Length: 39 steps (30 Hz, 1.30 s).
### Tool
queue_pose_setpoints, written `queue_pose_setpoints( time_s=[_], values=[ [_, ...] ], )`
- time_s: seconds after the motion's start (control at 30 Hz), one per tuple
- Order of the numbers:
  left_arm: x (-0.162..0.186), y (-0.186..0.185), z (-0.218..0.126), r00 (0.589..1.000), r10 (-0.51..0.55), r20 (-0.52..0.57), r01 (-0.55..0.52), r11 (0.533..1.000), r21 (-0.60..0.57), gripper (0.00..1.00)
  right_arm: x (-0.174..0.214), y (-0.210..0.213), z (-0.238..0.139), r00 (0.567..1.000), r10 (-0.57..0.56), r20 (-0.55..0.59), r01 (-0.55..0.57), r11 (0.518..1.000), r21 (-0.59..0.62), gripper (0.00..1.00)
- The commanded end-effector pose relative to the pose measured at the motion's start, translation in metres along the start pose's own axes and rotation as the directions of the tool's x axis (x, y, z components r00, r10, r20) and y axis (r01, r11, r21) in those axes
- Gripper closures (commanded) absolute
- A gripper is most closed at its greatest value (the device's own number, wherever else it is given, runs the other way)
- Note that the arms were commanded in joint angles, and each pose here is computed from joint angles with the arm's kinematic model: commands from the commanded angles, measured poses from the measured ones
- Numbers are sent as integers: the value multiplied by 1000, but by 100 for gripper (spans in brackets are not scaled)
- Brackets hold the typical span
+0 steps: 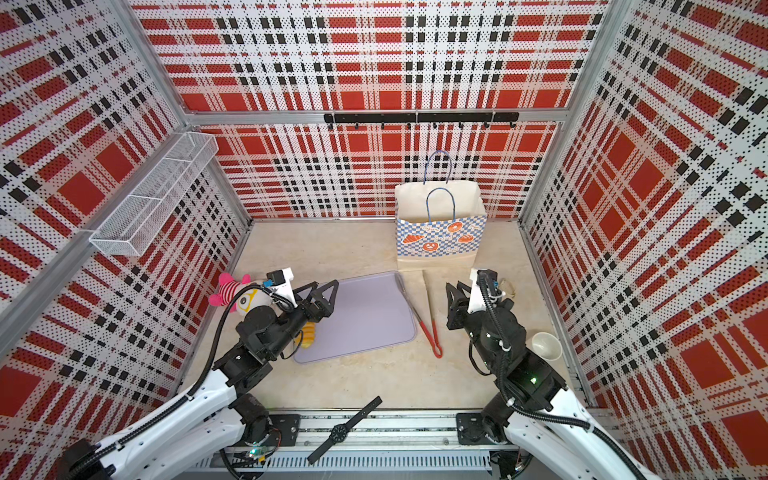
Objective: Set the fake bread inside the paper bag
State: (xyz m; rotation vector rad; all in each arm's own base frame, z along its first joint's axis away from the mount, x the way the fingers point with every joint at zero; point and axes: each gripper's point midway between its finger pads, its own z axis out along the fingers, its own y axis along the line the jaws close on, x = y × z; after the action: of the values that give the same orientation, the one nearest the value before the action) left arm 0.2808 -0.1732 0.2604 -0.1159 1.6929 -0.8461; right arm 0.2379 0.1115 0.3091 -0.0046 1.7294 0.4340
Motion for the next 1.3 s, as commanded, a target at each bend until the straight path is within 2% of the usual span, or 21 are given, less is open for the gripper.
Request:
queue_pose_setpoints(
  time_s=[0.0,0.17,0.27,0.37,0.6,0.77,0.87,1.0,1.27],
  values=[
    [-9,-10,2,1000,-17,19,16,1000,26,2,14,-12,-4,1000,3,-27,-2,999,39,69],
    [3,-3,4,999,-36,-5,36,999,10,2,49,-13,8,990,-39,-134,44,998,35,60],
    [13,1,8,999,-37,-34,37,999,-1,2,70,-15,17,985,-29,-173,36,998,42,52],
    [26,4,13,997,-37,-66,37,999,-8,2,90,-19,26,978,-23,-208,36,997,62,48],
    [56,4,29,991,-37,-132,39,999,11,2,151,-20,55,908,-76,-413,118,990,77,45],
    [92,3,40,971,28,-239,-8,996,85,2,182,-21,73,861,-84,-502,135,989,67,48],
    [111,-7,45,949,39,-312,14,986,166,0,194,-32,82,841,-56,-538,125,988,93,53],
    [128,-10,48,929,57,-366,21,978,206,1,209,-48,90,815,-23,-579,112,987,117,57],
    [124,-9,43,936,99,-338,-24,976,217,1,235,-61,96,767,5,-641,70,993,91,68]
  ],
)
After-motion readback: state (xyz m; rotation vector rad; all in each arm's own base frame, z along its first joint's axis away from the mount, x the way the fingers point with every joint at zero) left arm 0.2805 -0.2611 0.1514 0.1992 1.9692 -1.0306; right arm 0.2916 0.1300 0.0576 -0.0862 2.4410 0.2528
